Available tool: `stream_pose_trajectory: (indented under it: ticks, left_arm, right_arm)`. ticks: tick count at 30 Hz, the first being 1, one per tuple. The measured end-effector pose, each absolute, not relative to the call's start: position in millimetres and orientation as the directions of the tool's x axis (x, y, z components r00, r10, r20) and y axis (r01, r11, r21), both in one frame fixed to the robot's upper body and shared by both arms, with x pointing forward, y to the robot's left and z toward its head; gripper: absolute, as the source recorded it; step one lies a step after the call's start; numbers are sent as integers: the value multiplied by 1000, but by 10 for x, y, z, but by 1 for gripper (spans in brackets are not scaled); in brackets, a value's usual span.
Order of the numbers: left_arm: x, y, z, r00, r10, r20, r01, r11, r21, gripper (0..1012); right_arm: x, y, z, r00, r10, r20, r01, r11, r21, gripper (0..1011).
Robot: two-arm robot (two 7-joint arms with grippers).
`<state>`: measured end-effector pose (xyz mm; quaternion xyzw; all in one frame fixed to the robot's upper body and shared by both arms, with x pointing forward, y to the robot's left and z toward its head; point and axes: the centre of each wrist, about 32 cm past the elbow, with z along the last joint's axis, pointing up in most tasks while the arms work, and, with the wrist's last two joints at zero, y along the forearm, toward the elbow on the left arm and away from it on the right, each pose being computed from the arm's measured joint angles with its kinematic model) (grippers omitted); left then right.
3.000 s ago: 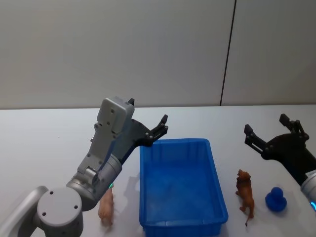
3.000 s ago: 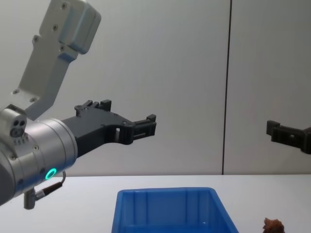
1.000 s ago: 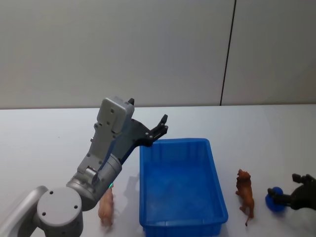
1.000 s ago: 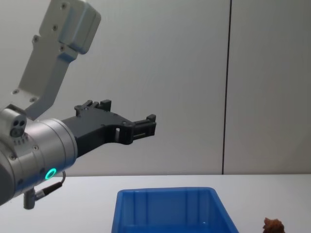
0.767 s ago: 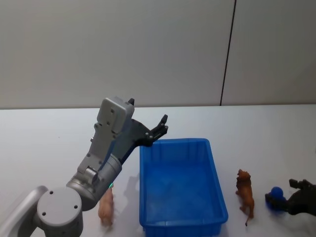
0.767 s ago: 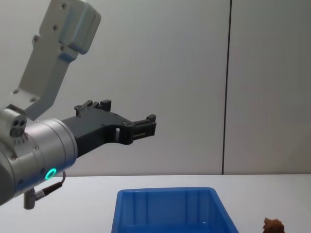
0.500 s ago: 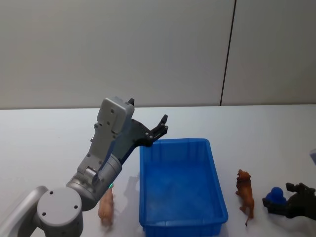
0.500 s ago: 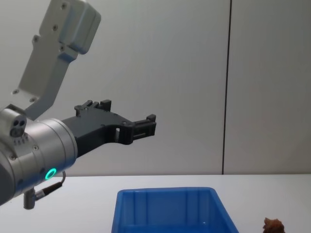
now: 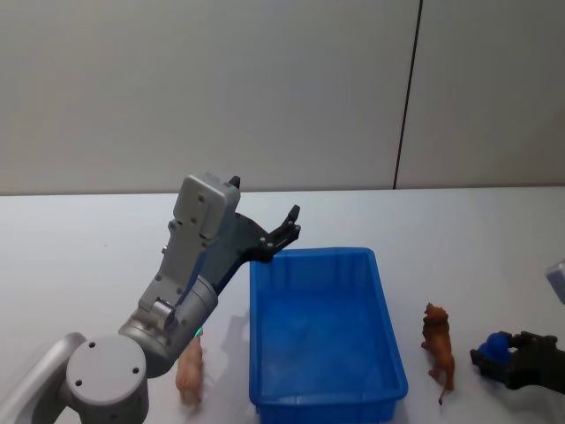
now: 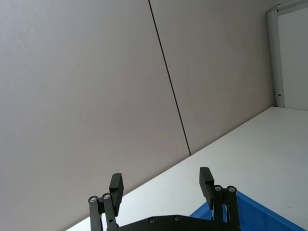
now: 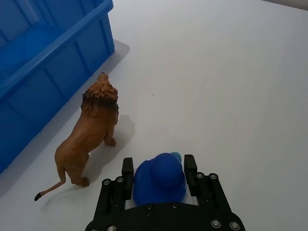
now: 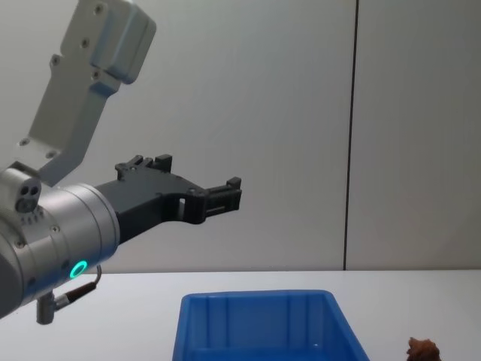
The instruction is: Pick up the two dolls from the table and place them into the box.
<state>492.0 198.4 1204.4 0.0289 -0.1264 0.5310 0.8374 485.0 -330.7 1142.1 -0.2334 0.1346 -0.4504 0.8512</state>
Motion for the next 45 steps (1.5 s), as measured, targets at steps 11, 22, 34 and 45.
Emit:
stream_pose_trajectory:
  ticks: [11,22,34,45]
  left_arm:
    - [4920,1984,12044,404,882,242,-897,434,-86,1001]
    - [4920,1984,12044,404,882,242,-897,434,-86,1001]
    - [4920,1984,12044,404,882,242,-897,434,-86,1001]
    - [4920,1984,12044,404,882,243,-897,434,-86,1001]
  right_arm:
    - [4881,-3300,11454,569,-822,-31,697,501,-513,450]
    - [4939,-3287,11611,572,-820,-21,736,525,-427,383]
    - [5198,-3197,12036,610,-792,8,764,586,-269,304]
    - [5504,-2944,12320,707,-707,13,695,692,-193,239]
